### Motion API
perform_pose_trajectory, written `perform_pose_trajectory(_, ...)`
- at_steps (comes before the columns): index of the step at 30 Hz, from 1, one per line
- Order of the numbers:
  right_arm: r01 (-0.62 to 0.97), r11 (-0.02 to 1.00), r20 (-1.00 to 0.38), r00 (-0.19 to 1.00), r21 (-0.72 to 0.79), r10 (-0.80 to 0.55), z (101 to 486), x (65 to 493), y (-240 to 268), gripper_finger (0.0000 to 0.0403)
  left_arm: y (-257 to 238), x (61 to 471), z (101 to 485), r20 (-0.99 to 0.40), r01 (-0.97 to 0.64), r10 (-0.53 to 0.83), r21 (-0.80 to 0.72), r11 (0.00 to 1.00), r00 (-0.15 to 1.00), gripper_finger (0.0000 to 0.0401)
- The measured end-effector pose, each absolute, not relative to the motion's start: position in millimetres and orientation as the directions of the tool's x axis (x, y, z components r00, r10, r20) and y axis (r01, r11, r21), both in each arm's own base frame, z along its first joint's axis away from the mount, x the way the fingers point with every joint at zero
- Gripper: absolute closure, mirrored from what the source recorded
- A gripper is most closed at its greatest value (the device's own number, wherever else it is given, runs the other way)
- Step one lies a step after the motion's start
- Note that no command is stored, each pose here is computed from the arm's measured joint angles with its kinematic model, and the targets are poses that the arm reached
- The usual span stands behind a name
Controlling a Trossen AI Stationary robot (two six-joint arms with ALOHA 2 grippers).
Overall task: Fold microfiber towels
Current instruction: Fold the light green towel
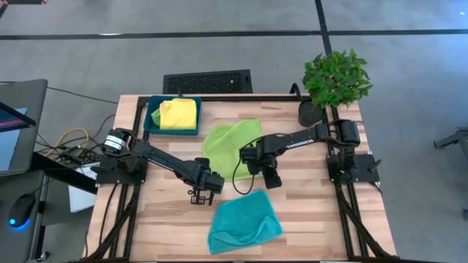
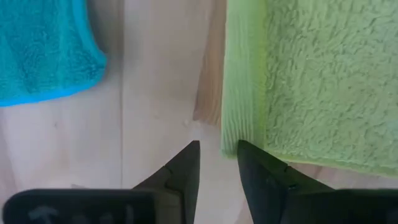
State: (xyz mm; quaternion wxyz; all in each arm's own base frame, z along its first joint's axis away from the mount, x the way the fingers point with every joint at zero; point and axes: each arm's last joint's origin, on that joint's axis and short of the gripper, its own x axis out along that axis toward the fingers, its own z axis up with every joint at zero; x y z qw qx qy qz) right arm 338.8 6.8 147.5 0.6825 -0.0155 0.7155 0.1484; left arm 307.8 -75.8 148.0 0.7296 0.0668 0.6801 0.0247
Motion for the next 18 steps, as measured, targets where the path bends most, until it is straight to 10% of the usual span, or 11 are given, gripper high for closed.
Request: perform_pose_trajectory(18, -0.231, 0.971, -0.995, 0.051, 0.067, 0.080, 170.1, 339.3, 27.1, 0.0278, -75.8, 307.8, 148.0, -0.991, 0.056, 0.116, 0.120, 0.991, 0.071, 0.0401)
